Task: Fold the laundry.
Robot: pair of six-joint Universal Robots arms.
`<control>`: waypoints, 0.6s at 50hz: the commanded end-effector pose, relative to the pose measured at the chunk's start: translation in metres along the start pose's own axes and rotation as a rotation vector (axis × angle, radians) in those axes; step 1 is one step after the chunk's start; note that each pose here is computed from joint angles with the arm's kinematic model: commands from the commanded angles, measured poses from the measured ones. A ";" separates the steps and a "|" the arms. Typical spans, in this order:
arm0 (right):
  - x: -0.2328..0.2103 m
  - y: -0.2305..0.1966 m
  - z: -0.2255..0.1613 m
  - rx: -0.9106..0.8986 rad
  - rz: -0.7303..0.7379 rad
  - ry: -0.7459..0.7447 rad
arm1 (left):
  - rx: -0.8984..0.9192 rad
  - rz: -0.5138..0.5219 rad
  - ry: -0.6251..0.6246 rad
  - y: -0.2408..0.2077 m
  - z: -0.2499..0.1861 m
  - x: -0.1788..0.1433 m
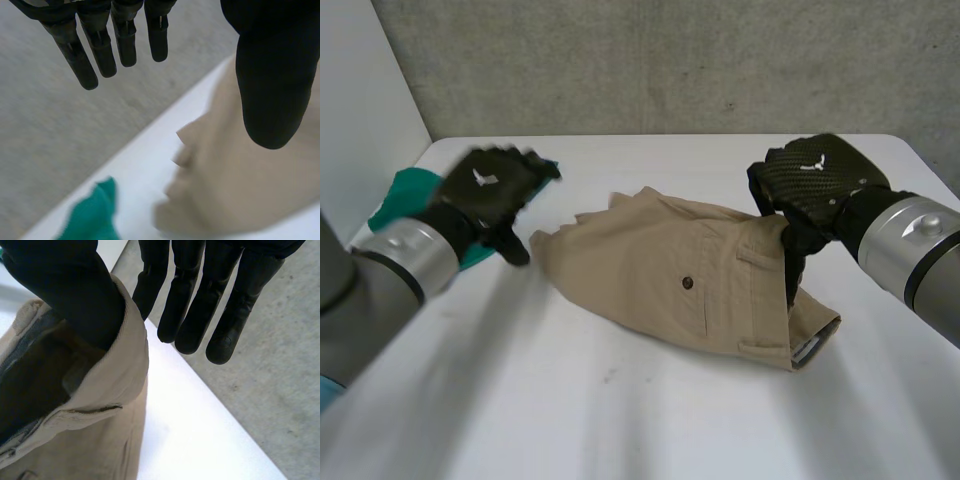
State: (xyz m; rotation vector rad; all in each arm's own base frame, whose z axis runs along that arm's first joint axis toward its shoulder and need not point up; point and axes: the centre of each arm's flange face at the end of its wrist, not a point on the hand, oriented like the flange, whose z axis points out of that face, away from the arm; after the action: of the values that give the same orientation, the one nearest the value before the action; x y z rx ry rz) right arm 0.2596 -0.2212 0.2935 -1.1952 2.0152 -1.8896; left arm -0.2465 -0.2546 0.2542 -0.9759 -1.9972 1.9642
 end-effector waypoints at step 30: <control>-0.042 -0.006 -0.050 0.133 -0.018 -0.214 | 0.104 0.096 0.096 0.055 0.141 0.006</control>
State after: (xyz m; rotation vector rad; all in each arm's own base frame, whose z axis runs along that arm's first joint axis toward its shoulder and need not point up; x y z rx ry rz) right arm 0.2616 -0.1562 0.2956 -1.3185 1.7342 -1.8012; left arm -0.3134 -0.3584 0.1816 -1.1075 -1.8610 1.9816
